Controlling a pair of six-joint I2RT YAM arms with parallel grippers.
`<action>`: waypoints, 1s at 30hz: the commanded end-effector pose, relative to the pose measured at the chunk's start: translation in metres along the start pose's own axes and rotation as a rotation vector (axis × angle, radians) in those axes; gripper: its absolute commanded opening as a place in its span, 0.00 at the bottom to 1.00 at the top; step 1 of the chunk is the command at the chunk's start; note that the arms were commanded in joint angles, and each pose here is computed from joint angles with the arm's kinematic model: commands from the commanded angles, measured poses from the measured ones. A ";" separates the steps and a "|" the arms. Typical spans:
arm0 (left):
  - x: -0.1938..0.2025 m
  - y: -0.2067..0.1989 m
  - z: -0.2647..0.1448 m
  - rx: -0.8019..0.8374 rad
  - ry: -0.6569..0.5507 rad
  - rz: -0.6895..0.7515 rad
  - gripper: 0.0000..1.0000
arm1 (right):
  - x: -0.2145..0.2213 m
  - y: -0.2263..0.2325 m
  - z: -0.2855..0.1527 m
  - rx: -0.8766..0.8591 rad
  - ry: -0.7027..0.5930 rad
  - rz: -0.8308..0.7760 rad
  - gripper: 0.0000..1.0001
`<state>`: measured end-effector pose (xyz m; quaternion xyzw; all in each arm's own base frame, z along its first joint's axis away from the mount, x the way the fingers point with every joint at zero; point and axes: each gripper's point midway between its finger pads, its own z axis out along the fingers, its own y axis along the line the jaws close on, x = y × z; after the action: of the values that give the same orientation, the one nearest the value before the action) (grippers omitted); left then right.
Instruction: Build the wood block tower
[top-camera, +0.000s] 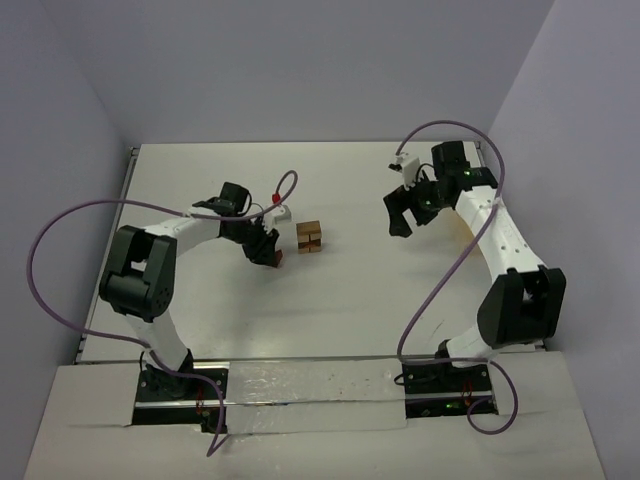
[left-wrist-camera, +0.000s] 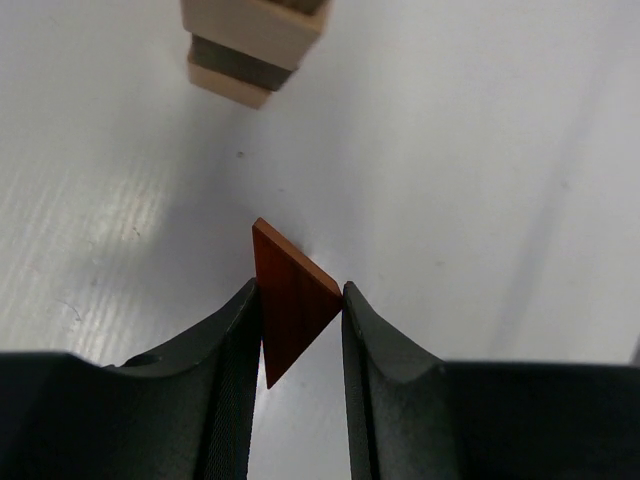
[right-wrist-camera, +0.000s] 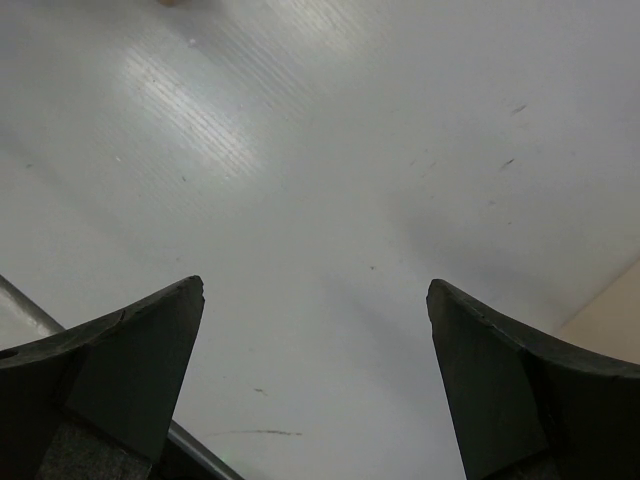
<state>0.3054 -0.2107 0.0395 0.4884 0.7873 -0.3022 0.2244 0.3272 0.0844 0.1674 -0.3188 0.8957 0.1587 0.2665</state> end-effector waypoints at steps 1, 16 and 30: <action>-0.051 -0.059 -0.056 0.193 -0.151 0.046 0.01 | -0.050 0.006 -0.059 0.095 -0.235 -0.248 0.98; -0.082 -0.162 -0.115 0.644 -0.313 -0.111 0.00 | -0.090 0.147 -0.097 -0.056 -0.515 -0.883 0.76; -0.083 -0.180 -0.125 0.684 -0.343 -0.169 0.00 | -0.091 0.276 -0.024 -0.325 -0.381 -1.103 0.67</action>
<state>0.1815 -0.2354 0.2046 0.4193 0.6536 -0.6155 0.1345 0.1899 0.3017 0.2514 -0.7441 0.5084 0.1984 0.3853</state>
